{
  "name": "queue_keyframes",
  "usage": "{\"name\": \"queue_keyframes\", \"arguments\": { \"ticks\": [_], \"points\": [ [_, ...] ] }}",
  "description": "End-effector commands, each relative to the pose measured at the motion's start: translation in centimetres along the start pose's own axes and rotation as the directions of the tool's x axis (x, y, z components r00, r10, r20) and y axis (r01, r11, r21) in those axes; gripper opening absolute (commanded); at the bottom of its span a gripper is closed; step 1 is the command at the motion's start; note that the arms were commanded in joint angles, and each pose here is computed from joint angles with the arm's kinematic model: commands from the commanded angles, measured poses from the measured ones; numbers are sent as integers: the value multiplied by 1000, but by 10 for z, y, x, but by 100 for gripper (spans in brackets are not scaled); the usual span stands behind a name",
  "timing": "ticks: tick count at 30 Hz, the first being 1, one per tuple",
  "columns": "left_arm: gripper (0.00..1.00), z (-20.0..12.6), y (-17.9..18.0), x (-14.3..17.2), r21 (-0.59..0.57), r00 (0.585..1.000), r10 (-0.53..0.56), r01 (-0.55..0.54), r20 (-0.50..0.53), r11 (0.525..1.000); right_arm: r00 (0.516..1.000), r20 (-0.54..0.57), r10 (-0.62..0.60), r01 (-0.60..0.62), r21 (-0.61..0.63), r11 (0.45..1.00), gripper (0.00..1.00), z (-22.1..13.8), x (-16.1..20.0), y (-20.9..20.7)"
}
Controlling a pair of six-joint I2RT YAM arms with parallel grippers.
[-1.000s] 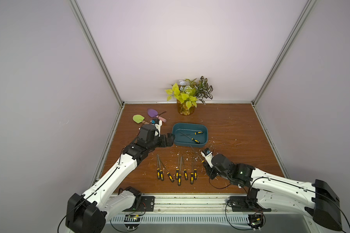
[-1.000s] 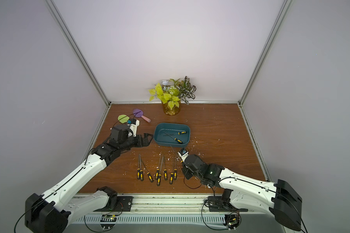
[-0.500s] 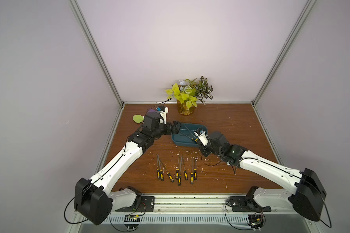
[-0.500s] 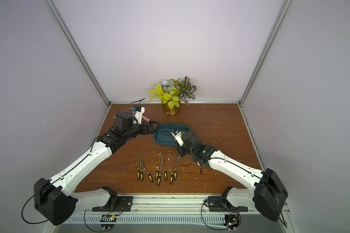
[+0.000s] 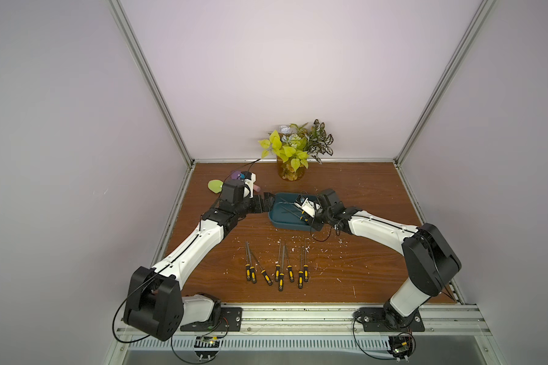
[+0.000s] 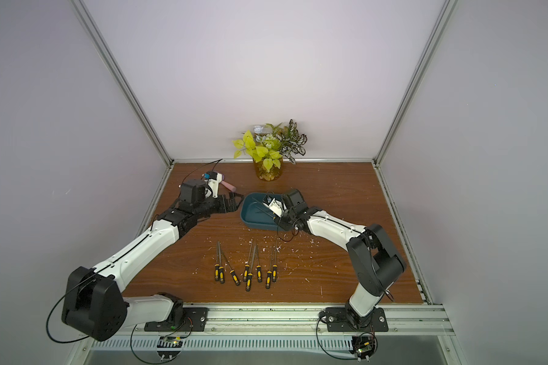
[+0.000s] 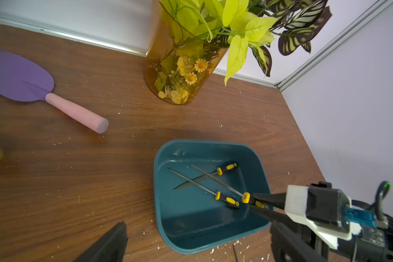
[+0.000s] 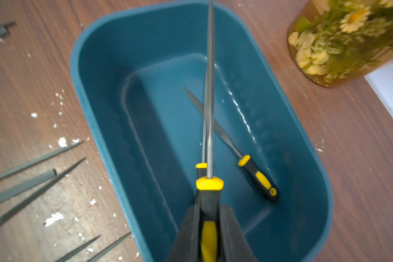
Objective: Put the file tool into the storage box
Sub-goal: Place the file tool in the storage box.
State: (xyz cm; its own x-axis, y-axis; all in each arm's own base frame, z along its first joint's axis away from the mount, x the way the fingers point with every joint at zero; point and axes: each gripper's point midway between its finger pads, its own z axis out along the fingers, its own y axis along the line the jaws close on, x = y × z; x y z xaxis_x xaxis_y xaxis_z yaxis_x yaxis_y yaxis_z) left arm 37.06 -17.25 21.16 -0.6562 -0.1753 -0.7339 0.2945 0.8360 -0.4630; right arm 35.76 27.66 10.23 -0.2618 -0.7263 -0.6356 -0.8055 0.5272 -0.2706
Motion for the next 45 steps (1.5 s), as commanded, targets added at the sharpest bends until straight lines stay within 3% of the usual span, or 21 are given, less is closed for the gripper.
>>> {"name": "queue_keyframes", "arguments": {
  "ticks": [1, 8, 13, 19, 26, 30, 33, 37, 42, 45],
  "points": [
    [100, -3, -7, -6, 32, 999, 27, -28, 20, 999, 994, 47, -97, 97, 4, 995, 0, -4, -16, -5],
    [100, -2, -5, -2, 32, 1000, 21, -22, 14, 999, 992, -6, -124, 124, 21, 992, 6, 7, 3, -6],
    [100, -1, -5, 0, 34, 1000, 19, -19, 6, 999, 993, -31, -117, 118, 21, 993, 26, 15, 7, -8],
    [100, 0, -4, 1, 32, 1000, 18, -18, 0, 999, 993, -41, -112, 114, 65, 991, 38, 18, 3, -18],
    [100, 0, -4, 2, 30, 1000, 19, -19, -4, 999, 998, 42, -41, 35, 148, 988, 41, -5, -27, -40],
    [100, 0, -1, 2, 10, 1000, 29, -29, -5, 1000, 984, 154, 91, -121, 197, 973, 44, -39, -54, -55],
    [100, -2, 3, 2, -12, 1000, 29, -29, 2, 1000, 928, 256, 271, -323, 191, 927, 45, -70, -66, -63],
    [100, 4, -7, 11, 59, 999, -47, 48, -6, 997, 759, 359, 543, -583, 6, 812, 46, -99, -69, -46],
    [100, 5, -19, 41, -1, 999, -7, 7, -50, 1000, 623, 355, 697, -690, -170, 703, 48, -119, -43, -8],
    [100, -4, -17, 54, 0, 998, -34, 34, -58, 999, 599, 306, 740, -731, -170, 661, 48, -124, -16, 13]
  ]
}}
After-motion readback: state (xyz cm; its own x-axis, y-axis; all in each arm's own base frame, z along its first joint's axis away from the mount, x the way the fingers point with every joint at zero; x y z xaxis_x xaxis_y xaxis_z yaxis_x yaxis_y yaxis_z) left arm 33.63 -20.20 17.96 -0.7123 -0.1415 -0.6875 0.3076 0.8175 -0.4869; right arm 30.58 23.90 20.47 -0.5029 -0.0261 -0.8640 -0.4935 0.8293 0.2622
